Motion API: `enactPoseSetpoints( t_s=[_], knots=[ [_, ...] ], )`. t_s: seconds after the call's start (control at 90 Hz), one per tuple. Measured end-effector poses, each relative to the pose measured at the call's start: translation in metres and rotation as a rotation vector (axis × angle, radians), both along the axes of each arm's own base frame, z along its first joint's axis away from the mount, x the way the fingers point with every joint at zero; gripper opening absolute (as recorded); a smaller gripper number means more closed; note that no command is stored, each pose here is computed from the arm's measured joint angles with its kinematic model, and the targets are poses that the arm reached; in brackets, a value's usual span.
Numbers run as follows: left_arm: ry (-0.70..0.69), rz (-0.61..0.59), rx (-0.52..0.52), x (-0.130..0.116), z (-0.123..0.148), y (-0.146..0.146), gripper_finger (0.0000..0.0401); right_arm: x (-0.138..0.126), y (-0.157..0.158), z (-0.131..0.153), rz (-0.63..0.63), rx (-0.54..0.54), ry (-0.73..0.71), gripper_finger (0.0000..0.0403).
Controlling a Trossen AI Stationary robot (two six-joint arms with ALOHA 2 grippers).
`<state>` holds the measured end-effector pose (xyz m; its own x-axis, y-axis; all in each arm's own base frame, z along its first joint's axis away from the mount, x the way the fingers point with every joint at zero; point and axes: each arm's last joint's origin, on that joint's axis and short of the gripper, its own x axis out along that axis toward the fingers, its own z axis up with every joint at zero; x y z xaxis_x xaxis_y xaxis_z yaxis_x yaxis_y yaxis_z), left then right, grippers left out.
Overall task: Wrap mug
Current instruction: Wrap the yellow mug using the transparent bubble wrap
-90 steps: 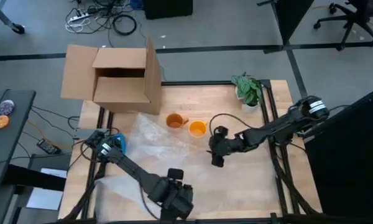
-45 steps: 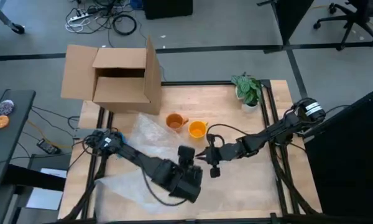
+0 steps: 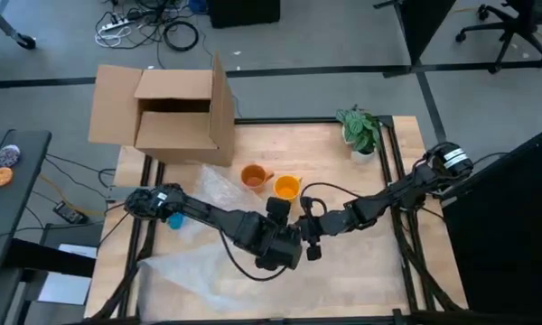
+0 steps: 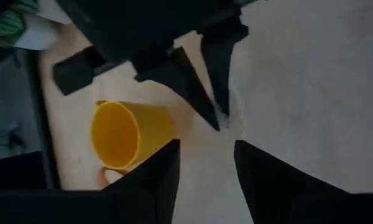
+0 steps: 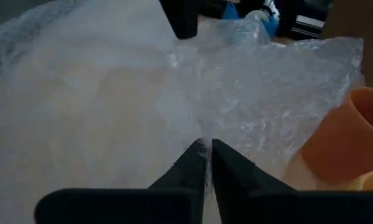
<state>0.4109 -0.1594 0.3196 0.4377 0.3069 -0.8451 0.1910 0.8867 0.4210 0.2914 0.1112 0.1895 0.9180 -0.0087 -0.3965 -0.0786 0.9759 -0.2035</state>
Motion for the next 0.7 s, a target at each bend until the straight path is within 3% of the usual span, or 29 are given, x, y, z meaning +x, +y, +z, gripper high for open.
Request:
enactPoseSetpoints(
  t_s=[0.167,0.433,0.7],
  knots=[
    [0.072,0.006,0.005,-0.006,-0.004,0.001,0.0137,-0.001,0.000,-0.001,-0.006,-0.004,0.016,0.0000],
    [0.050,0.017,-0.015,0.002,-0.020,0.000,0.0137,0.000,-0.002,0.000,-0.009,-0.004,0.005,0.0000],
    [0.151,0.098,0.173,0.007,-0.066,0.031,0.0121,-0.001,-0.002,0.007,0.012,-0.037,-0.029,0.0000]
  ],
)
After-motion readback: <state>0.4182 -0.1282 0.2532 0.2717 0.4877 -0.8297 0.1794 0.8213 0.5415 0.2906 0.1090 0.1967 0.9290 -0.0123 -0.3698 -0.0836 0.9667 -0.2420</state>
